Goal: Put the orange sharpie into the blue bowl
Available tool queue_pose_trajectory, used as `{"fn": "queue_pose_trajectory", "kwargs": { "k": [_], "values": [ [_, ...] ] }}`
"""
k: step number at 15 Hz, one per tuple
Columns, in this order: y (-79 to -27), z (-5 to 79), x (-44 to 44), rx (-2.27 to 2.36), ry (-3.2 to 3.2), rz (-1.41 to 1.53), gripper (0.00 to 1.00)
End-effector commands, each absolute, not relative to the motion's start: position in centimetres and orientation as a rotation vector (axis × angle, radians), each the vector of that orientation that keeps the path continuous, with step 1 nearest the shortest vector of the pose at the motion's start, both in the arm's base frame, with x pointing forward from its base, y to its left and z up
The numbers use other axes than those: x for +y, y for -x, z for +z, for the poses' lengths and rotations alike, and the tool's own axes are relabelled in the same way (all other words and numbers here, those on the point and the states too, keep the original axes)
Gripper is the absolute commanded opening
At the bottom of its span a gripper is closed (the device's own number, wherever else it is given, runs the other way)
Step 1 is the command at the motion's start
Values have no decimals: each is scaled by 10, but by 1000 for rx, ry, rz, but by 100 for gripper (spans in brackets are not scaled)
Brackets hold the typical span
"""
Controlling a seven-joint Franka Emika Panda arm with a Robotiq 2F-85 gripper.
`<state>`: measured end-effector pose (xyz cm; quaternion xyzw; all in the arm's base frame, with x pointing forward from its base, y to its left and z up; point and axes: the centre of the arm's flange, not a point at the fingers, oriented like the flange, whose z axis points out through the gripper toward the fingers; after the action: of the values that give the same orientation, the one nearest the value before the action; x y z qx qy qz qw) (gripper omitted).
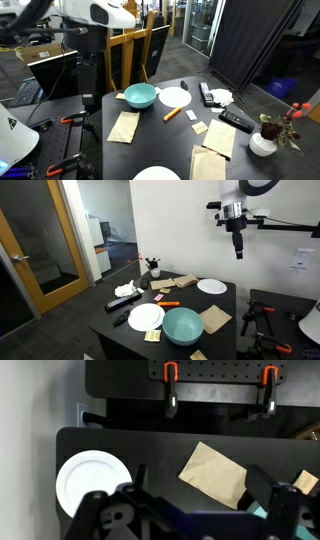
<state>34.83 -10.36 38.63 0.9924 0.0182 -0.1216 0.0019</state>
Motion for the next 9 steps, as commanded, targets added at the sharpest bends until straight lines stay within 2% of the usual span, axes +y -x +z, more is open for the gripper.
{"fn": "queue_pose_trajectory", "kwargs": {
  "k": [1, 6, 9],
  "values": [
    [-348, 386, -104, 57, -3114, -382, 100],
    [-348, 386, -104, 57, -3114, -382, 100],
    [-363, 385, -98, 72, -3102, -274, 100]
  ]
}}
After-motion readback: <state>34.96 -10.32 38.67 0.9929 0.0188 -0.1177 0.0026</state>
